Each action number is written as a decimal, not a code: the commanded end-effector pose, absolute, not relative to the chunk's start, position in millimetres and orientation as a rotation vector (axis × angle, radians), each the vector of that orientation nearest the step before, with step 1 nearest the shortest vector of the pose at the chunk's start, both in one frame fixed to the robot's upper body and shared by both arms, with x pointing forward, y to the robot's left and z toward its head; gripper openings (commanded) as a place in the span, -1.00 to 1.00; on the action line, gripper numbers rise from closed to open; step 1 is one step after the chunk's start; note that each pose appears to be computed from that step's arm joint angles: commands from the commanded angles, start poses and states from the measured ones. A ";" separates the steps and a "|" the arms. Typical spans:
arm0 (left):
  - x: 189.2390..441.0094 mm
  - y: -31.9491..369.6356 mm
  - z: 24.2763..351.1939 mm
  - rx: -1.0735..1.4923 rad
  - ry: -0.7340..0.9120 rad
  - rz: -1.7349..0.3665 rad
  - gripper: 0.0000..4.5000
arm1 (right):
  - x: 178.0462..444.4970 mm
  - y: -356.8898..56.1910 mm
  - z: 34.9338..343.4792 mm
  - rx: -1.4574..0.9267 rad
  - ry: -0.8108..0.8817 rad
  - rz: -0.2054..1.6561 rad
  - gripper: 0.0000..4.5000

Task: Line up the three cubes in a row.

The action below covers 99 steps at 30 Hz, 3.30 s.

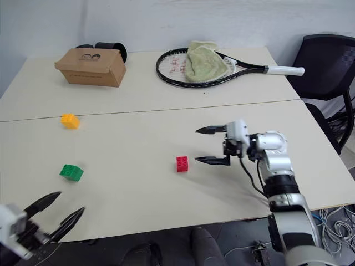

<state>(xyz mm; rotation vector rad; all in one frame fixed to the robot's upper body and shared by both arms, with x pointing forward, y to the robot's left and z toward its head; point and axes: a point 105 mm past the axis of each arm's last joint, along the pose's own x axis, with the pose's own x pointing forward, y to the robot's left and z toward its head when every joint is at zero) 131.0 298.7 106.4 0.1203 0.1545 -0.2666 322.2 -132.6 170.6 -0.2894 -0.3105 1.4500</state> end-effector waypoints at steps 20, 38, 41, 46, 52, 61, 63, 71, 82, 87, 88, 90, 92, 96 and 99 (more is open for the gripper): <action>186.3 329.0 143.0 0.018 0.011 -0.124 1.00 | 280.7 -146.0 160.6 -0.219 -0.480 1.497 1.00; 247.1 305.2 111.8 -0.056 0.144 -0.214 0.34 | 278.8 -140.9 147.2 -0.271 -0.407 1.451 1.00; 248.1 306.5 110.1 -0.052 0.155 -0.220 -0.08 | 279.9 -140.9 153.9 -0.284 -0.413 1.440 1.00; 253.6 301.8 125.0 -0.008 0.103 -0.282 -0.32 | 277.8 -148.1 158.3 -0.308 -0.391 1.416 1.00; 253.7 249.4 150.2 0.144 0.046 -0.638 -0.32 | 271.2 -166.7 165.1 -0.329 -0.343 1.354 1.00; 283.5 184.1 151.3 0.409 0.067 -1.194 -0.32 | 249.8 -180.1 169.9 -0.344 -0.266 1.339 1.00; 287.9 180.5 145.3 0.443 0.090 -1.263 -0.32 | 248.5 -180.6 170.1 -0.343 -0.262 1.339 1.00; 317.2 158.3 127.1 0.480 0.075 -1.392 -0.32 | 243.8 -171.1 171.6 -0.333 -0.274 1.320 1.00; 325.9 132.6 110.6 0.469 0.077 -1.486 -0.32 | 238.0 -161.6 167.5 -0.314 -0.279 1.303 1.00; 328.4 143.2 117.4 0.443 0.060 -1.417 0.23 | 240.0 -159.8 166.6 -0.305 -0.289 1.304 1.00; 327.7 148.8 121.0 0.444 0.045 -1.392 0.34 | 240.8 -159.5 166.6 -0.303 -0.292 1.305 1.00; 324.2 163.8 128.4 0.457 0.011 -1.326 0.62 | 242.7 -158.3 167.5 -0.297 -0.304 1.310 1.00; 315.8 180.7 132.1 0.470 0.009 -1.269 0.88 | 245.1 -156.6 168.6 -0.291 -0.316 1.313 1.00; 287.9 222.0 138.5 0.447 0.020 -1.095 0.88 | 252.0 -152.3 171.8 -0.263 -0.350 1.308 1.00; 264.0 255.3 138.0 0.394 0.062 -0.920 0.88 | 257.1 -148.2 174.7 -0.219 -0.382 1.297 1.00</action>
